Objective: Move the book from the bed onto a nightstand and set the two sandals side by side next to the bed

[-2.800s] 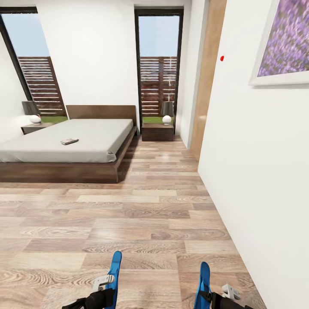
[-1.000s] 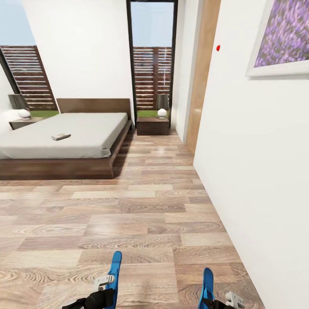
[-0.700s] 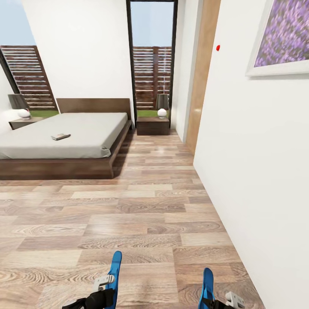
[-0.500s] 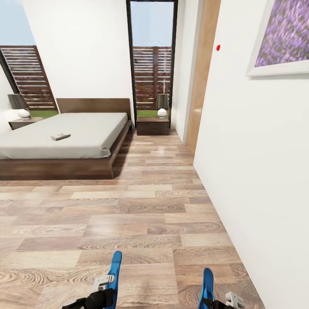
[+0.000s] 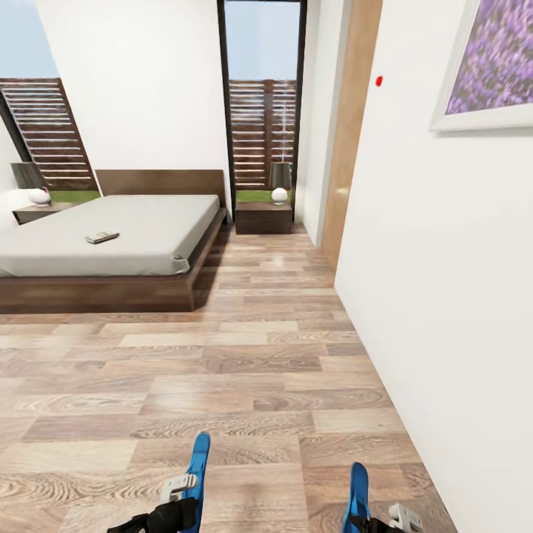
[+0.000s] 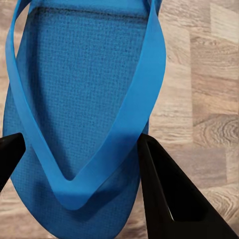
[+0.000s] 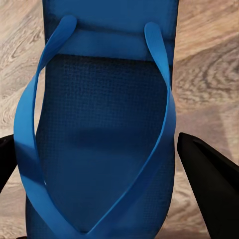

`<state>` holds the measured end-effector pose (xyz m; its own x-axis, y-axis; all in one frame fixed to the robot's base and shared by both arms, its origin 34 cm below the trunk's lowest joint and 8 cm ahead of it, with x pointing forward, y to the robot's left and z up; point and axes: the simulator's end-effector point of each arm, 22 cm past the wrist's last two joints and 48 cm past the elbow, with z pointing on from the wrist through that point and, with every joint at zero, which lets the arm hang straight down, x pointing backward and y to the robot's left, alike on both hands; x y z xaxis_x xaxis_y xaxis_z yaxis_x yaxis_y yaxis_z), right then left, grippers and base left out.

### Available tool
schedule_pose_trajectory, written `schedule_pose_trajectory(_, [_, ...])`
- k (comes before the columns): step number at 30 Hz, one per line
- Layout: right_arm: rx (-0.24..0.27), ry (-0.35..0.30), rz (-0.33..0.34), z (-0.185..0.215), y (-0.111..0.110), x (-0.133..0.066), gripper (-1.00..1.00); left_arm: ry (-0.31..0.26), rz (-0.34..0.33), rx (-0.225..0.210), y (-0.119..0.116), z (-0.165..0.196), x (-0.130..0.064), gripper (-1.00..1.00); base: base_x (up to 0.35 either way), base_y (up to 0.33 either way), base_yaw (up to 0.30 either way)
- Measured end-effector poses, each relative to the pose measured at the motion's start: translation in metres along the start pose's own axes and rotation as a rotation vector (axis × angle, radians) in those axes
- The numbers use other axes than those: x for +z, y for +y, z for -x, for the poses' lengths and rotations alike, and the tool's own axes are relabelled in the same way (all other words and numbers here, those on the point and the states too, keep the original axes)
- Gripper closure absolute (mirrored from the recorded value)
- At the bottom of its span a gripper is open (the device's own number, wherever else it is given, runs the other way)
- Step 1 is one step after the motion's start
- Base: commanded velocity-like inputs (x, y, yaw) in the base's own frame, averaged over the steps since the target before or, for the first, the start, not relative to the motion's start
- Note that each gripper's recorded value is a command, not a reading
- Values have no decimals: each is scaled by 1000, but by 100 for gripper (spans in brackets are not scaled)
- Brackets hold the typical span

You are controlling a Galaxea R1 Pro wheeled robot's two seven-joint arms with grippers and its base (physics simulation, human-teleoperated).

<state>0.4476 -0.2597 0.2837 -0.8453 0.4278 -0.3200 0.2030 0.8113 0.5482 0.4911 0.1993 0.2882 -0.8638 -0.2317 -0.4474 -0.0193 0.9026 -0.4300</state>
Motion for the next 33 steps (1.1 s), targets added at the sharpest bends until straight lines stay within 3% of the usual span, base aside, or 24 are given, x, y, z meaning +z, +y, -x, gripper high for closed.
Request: schedule_pose_trajectory(33, [0,0,0,0,0,0,100,0,4,0,1,0,0,100,315,0,0])
